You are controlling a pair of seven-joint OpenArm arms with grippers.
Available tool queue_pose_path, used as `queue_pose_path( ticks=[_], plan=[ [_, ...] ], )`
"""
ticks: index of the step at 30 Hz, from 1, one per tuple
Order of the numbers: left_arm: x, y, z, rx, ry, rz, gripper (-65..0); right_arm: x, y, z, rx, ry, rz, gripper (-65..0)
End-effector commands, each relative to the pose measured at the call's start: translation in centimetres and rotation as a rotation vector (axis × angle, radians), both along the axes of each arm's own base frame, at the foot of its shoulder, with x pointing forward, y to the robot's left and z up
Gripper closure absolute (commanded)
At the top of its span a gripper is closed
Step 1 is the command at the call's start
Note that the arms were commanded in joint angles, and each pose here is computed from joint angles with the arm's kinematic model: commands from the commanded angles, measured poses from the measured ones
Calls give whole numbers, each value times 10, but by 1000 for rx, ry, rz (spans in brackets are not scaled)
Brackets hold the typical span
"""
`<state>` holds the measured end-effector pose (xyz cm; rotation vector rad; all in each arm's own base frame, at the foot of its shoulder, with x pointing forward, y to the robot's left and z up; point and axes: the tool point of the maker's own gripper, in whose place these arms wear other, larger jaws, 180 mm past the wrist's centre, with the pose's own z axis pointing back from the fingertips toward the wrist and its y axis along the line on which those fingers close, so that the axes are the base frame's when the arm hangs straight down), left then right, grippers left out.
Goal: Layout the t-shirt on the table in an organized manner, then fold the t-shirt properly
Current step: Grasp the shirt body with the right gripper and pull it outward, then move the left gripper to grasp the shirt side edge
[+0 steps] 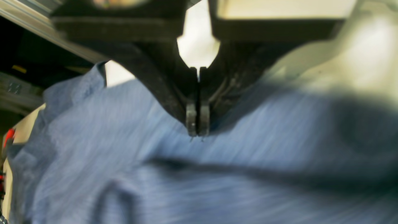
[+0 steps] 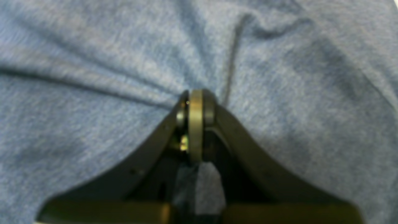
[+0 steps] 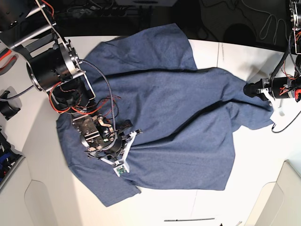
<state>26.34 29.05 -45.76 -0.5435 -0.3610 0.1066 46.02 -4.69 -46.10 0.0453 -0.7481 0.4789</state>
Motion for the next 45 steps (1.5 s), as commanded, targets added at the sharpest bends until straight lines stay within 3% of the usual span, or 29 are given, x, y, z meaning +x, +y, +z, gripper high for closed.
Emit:
queue_pose_path(
  ticks=[1,8,14,17,24,29,33,40,45],
  plan=[
    [10,10,12,11,-44,6,0,15,-18,13,-35,-29,-25,0],
    [19,1,16,-38,-92,44,0,23,-65,18,-73,-73,-67,0],
    [76,-17,54,-103,-359,134,0,23,-58,19,-56,-81,-51,0],
    [103,-39,64,-47,-430,62,0,22,-48,18,-33,-74,-35,0],
    [141,-71,62,150,-457,-113,0,21,-31,19,-10,-71,-13,0],
    [137,-25,40,408,-356,-81,0,21,-31,19,-11,-71,-13,0],
    [119,15,27,563,-271,-50,0,21,-31,19,-11,-70,-13,0],
    [76,54,1,718,-128,-63,0,19,-32,16,-13,-67,-17,0],
    [32,53,-25,696,5,-108,0,9,-33,6,-17,-47,-22,0]
  ],
)
